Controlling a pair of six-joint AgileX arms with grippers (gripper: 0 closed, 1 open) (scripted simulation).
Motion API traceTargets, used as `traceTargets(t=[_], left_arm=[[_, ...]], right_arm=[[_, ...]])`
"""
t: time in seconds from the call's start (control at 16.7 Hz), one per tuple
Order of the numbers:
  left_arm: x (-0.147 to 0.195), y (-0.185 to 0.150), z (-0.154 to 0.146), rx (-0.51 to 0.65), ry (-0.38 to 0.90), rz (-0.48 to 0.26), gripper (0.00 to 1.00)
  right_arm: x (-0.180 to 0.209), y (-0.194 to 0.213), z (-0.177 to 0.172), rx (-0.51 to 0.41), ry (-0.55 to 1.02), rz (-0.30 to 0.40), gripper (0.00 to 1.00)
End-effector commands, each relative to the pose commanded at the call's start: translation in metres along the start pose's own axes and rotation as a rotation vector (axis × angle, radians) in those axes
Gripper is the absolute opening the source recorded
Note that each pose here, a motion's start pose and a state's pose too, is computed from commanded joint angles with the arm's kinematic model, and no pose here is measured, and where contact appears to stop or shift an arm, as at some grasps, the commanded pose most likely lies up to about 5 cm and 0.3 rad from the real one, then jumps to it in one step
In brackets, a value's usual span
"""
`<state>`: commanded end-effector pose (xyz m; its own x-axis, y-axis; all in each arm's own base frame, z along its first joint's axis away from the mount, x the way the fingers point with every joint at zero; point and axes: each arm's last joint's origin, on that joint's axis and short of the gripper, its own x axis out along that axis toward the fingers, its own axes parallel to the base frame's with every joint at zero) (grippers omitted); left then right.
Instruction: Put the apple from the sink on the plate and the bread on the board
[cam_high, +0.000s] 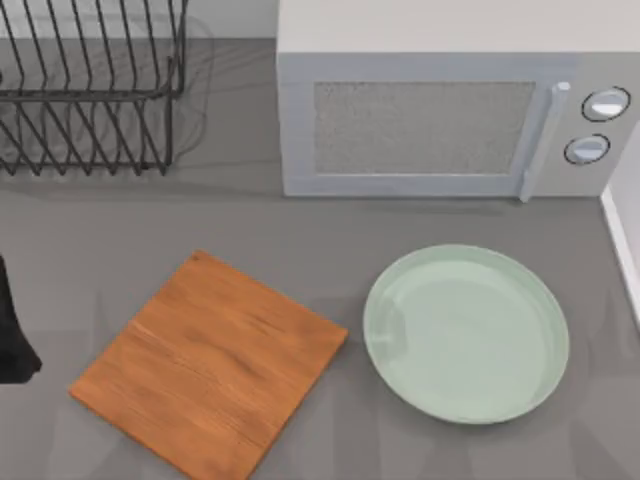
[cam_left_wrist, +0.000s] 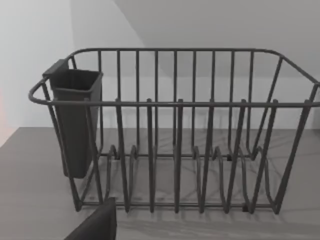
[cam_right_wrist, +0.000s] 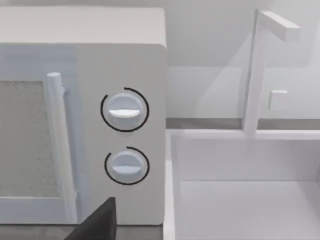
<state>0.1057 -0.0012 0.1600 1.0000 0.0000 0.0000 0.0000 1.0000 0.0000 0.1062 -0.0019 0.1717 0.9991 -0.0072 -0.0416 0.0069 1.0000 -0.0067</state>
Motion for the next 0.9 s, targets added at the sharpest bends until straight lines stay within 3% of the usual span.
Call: traceTargets(t=[0.42, 0.66, 0.9], left_arm=[[0.0, 0.0, 0.0, 0.0, 0.0, 0.0, 1.0], [0.0, 0.0, 0.0, 0.0, 0.0, 0.0, 1.0], [0.0, 0.0, 0.0, 0.0, 0.0, 0.0, 1.0]], right_arm=[[0.033, -0.007, 0.073, -0.035, 0.351, -0.038, 1.0], [0.098, -0.017, 0.107, -0.048, 0.66, -0.051, 1.0], [0.183, -0.034, 0.103, -0.044, 0.982, -0.048, 1.0]])
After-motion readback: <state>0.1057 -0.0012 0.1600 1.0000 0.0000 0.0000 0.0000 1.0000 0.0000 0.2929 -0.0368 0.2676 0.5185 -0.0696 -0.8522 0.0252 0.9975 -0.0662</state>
